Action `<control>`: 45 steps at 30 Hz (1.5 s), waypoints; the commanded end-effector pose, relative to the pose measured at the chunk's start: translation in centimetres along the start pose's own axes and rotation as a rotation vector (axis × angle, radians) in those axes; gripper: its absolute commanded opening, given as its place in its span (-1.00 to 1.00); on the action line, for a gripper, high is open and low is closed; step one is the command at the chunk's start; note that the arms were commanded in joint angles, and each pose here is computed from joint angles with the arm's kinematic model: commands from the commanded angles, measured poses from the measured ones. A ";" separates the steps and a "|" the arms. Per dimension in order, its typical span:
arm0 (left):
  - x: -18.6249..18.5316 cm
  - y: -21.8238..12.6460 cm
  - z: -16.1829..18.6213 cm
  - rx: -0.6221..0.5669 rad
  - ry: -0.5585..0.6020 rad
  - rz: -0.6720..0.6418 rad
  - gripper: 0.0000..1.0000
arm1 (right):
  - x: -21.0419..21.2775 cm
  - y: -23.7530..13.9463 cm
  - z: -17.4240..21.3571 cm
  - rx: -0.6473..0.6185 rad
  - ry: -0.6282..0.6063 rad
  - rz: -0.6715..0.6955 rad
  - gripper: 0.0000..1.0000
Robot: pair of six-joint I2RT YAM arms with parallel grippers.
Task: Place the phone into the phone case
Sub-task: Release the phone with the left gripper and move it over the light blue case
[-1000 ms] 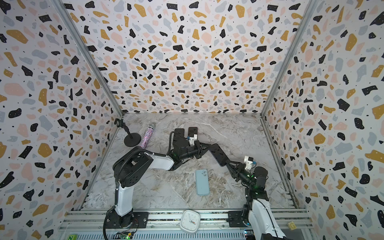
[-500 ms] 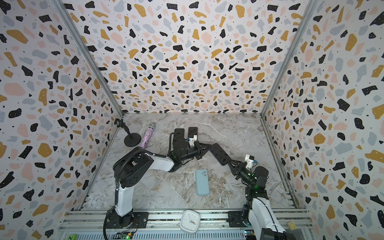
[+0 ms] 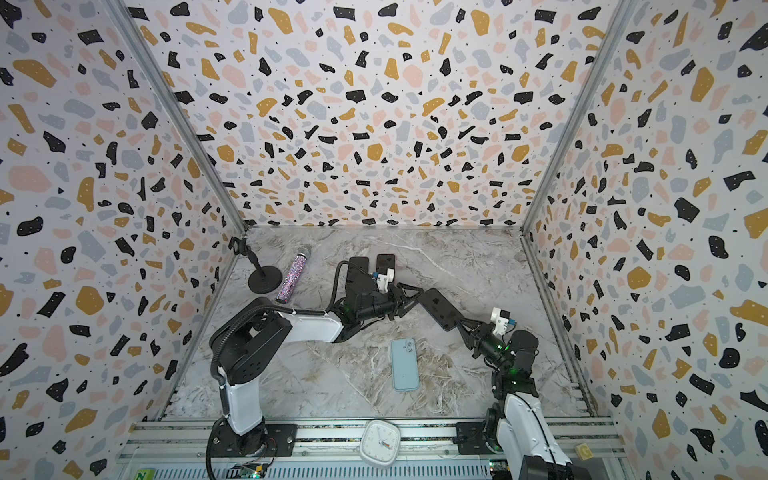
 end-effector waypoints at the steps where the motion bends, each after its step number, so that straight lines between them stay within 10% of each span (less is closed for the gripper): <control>1: 2.4 -1.4 0.2 0.014 0.242 -0.227 0.02 | 1.7 0.2 -1.1 0.011 -0.114 -0.010 -1.00; 12: 6.8 -5.8 -0.6 0.106 0.781 -0.817 -0.06 | 0.2 0.3 -1.1 0.053 -0.199 0.053 -1.00; 20: 7.9 -4.1 1.3 0.244 0.972 -0.990 -0.11 | -0.2 0.5 -1.2 0.071 -0.202 0.047 -1.00; 45: 11.9 -3.0 3.1 0.409 0.991 -1.064 -0.37 | -1.4 0.3 -1.2 0.082 -0.183 0.055 -1.00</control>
Point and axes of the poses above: each gripper's point midway between its finger pads, its own y axis out along the fingers, its own x axis along the line the jaws close on, z = x × y, the point moved 3 cm from there along -y, back along the fingers, and after that the axes turned 14 degrees about -y, right-handed, at the moved point
